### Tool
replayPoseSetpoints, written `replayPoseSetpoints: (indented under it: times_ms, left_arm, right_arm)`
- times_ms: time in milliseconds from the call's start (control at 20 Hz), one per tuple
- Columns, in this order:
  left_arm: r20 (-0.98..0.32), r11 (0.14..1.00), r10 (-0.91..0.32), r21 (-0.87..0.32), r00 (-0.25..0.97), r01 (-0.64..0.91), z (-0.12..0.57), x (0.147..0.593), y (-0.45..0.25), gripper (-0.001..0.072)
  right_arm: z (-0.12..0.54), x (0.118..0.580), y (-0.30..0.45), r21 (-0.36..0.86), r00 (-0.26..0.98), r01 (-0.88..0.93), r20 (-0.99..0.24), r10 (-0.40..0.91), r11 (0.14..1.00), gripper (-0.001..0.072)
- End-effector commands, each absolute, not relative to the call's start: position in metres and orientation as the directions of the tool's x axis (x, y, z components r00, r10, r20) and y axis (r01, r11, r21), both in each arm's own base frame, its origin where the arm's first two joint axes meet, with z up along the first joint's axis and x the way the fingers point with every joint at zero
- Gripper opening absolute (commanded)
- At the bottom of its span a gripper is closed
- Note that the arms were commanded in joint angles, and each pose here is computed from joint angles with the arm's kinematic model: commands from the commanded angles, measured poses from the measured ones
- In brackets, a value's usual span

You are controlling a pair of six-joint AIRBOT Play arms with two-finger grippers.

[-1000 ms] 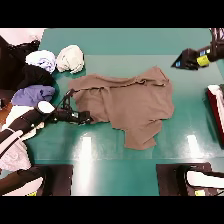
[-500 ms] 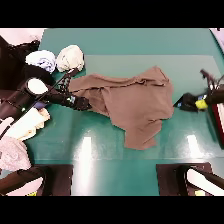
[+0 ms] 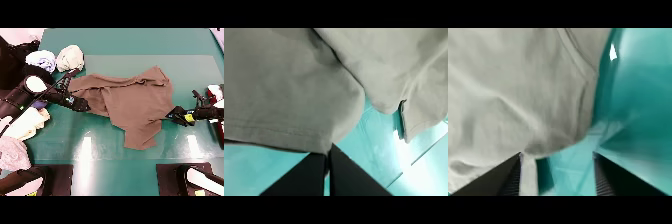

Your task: Fold the shirts.

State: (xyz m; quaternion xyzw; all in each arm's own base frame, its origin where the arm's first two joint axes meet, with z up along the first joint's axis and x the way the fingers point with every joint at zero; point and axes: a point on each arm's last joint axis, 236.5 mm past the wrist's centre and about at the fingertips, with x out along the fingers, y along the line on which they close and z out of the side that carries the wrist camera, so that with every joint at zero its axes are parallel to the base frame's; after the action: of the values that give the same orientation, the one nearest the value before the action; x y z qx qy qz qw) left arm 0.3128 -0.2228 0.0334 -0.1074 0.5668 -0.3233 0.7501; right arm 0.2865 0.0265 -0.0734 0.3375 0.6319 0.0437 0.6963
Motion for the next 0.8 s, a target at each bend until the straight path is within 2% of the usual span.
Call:
replayPoseSetpoints:
  times_ms: [0,100,200,250,350,450,600,750]
  left_arm:
    - [-0.783,0.767,-0.606,-0.528,0.142,0.364,0.033,0.311,-0.222,0.0024]
    - [-0.783,0.767,-0.606,-0.528,0.142,0.364,0.033,0.311,-0.222,0.0024]
    - [-0.783,0.767,-0.606,-0.528,0.142,0.364,0.033,0.311,-0.222,0.0024]
    - [-0.783,0.767,-0.606,-0.527,0.143,0.365,0.034,0.312,-0.222,0.0023]
    - [-0.782,0.772,-0.599,-0.506,0.172,0.385,0.043,0.318,-0.220,0.0024]
    - [-0.759,0.772,-0.605,-0.485,0.242,0.411,0.079,0.337,-0.214,0.0024]
    - [-0.679,0.772,-0.619,-0.433,0.396,0.464,0.172,0.366,-0.193,0.0024]
    - [-0.561,0.801,-0.584,-0.281,0.587,0.529,0.280,0.374,-0.169,0.0024]
  right_arm:
    - [-0.078,0.298,0.026,0.544,0.240,0.379,-0.839,0.488,0.748,0.0431]
    - [-0.078,0.300,0.025,0.542,0.249,0.380,-0.841,0.481,0.750,0.0417]
    - [-0.078,0.301,0.024,0.540,0.253,0.377,-0.842,0.477,0.752,0.0081]
    - [-0.077,0.301,0.024,0.541,0.256,0.364,-0.841,0.477,0.758,0.0019]
    - [-0.064,0.307,0.021,0.543,0.295,0.334,-0.837,0.461,0.771,0.0017]
    - [-0.021,0.330,0.013,0.544,0.405,0.261,-0.812,0.421,0.798,0.0016]
    - [0.093,0.368,-0.001,0.507,0.632,0.101,-0.697,0.338,0.856,0.0015]
    - [0.231,0.380,-0.007,0.410,0.831,-0.041,-0.493,0.259,0.911,0.0014]
